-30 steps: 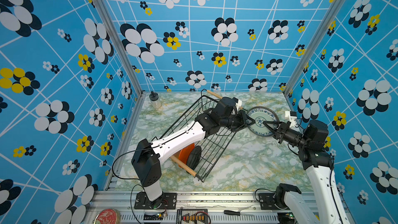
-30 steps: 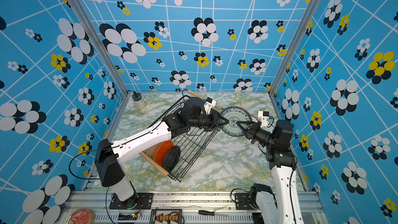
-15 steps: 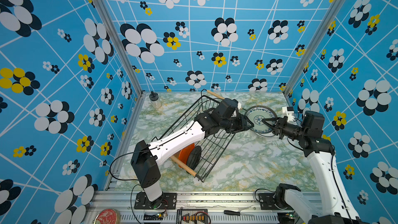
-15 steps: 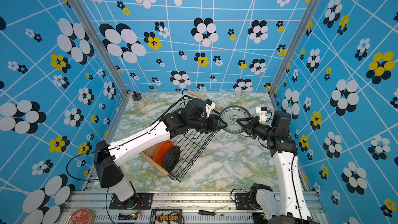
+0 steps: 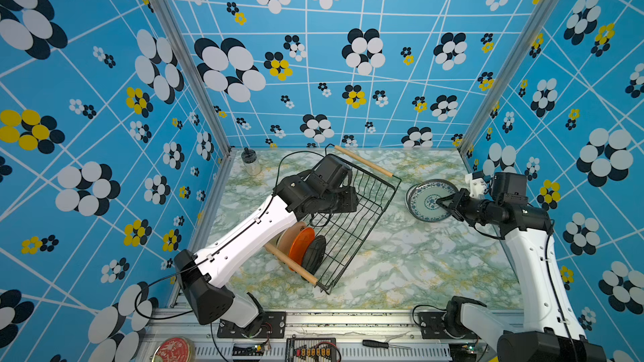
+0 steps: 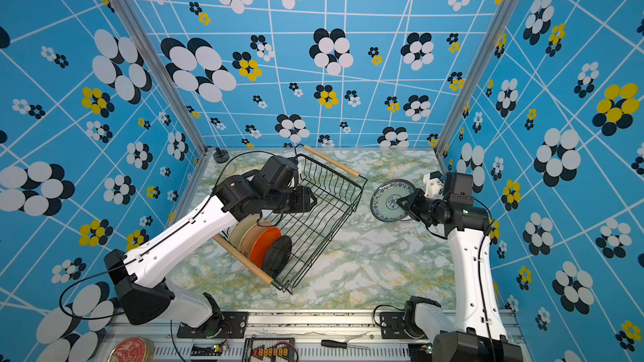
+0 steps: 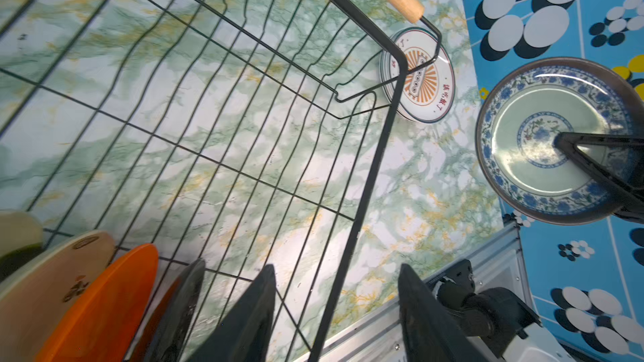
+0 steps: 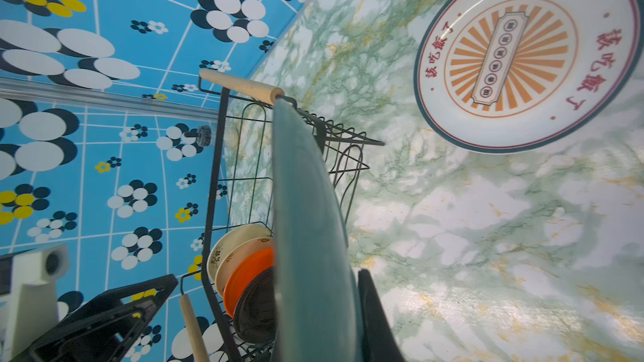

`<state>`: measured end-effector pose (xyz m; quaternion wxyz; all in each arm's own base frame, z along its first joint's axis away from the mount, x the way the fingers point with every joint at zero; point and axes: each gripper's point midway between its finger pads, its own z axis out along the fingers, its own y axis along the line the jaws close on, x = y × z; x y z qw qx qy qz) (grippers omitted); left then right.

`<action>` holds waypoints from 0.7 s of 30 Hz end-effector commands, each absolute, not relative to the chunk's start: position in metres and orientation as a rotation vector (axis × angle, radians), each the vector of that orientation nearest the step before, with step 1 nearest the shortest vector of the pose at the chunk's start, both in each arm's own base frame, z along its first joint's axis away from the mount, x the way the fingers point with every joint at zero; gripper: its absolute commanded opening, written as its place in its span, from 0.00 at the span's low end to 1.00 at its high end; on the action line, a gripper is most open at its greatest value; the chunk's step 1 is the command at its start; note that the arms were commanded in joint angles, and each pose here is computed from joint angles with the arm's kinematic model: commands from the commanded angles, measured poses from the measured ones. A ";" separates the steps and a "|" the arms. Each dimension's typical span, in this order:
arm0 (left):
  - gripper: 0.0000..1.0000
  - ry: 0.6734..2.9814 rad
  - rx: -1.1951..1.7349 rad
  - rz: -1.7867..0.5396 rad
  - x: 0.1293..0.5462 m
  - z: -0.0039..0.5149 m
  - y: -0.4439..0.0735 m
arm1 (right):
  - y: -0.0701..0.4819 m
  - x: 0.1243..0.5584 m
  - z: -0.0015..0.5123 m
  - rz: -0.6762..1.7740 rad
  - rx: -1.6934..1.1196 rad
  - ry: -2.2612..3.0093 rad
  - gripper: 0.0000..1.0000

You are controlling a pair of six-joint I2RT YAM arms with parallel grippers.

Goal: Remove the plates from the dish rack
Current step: 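Carry the blue plate toward the table with the right gripper while the left withdraws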

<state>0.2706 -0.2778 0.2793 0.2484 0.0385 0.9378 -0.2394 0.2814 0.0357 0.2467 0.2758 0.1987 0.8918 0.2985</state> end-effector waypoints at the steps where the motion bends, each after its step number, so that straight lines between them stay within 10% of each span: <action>1: 0.58 2.618 0.120 -0.424 0.262 0.258 -0.234 | 0.024 0.266 0.221 0.674 0.549 2.498 0.00; 21: 0.60 2.719 0.151 -0.146 0.224 0.215 -0.171 | 0.014 0.239 0.124 0.577 0.741 2.691 0.00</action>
